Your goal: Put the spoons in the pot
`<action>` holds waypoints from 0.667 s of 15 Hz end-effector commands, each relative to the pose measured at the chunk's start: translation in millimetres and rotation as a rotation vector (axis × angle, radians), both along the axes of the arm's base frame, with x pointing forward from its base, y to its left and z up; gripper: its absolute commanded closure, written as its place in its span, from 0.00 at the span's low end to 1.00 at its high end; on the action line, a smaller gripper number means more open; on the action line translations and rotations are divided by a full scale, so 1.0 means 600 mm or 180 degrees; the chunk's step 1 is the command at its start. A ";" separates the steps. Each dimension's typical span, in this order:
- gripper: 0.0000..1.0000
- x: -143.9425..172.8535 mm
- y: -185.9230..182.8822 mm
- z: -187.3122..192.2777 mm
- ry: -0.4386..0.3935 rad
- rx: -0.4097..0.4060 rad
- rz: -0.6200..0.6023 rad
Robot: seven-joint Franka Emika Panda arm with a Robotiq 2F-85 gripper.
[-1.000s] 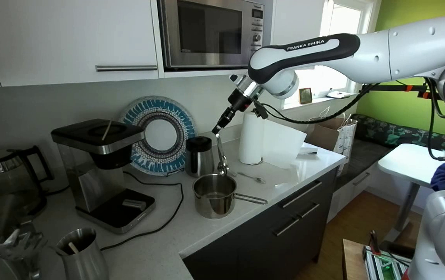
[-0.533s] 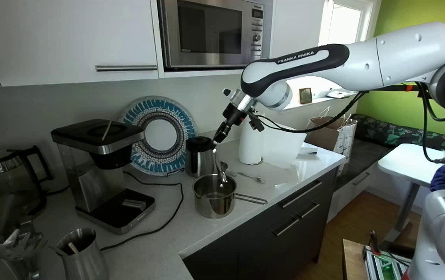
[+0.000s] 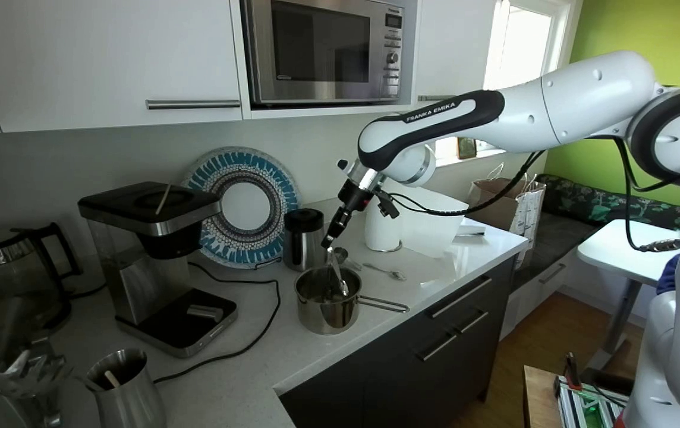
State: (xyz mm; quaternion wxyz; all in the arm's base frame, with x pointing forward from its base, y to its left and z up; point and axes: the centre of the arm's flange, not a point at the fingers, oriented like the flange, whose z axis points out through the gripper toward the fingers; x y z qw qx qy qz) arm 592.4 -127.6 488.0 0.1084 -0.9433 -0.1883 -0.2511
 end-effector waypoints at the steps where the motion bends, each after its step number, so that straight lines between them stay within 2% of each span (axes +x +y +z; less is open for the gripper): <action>1: 0.88 0.011 -0.002 -0.028 -0.0004 0.0033 -0.0025; 2: 0.72 0.013 -0.002 -0.034 0.0008 0.0032 -0.0029; 7: 0.36 0.012 -0.006 -0.021 -0.0027 0.0004 -0.0058; 10: 0.14 -0.003 0.023 0.034 -0.0123 0.0342 0.0120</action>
